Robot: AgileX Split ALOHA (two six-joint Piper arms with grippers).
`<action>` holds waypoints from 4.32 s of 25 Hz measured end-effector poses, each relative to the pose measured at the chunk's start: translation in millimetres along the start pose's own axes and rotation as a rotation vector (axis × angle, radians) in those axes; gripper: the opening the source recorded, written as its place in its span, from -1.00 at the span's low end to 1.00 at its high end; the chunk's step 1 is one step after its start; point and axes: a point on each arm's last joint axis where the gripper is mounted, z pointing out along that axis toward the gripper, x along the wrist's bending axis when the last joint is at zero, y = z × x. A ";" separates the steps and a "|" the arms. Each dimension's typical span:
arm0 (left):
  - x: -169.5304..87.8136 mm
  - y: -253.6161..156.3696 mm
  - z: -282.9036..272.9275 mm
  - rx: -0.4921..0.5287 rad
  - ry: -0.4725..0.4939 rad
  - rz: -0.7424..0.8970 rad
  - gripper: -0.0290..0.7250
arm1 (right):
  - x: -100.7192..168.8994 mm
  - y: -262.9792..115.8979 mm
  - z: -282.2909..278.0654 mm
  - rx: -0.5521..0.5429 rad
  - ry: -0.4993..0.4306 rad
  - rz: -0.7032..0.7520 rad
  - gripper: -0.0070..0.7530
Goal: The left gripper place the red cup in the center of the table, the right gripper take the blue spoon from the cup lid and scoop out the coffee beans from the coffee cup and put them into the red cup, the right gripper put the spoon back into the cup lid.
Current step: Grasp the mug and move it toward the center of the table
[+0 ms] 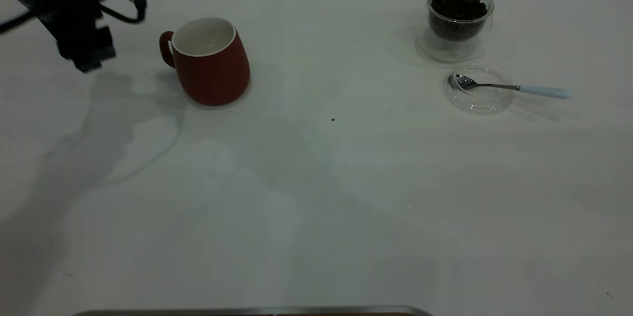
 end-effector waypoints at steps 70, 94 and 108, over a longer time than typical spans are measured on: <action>-15.0 17.4 -8.8 -0.055 -0.580 -0.040 -0.49 | 0.0 0.0 0.0 0.000 0.000 0.000 0.56; 37.3 3.9 1.4 -0.132 -0.315 -0.249 0.50 | 0.0 0.0 0.0 0.000 0.000 0.000 0.56; 22.4 5.8 33.4 -0.124 -0.377 -0.150 0.50 | 0.0 0.0 0.0 0.000 0.000 0.000 0.56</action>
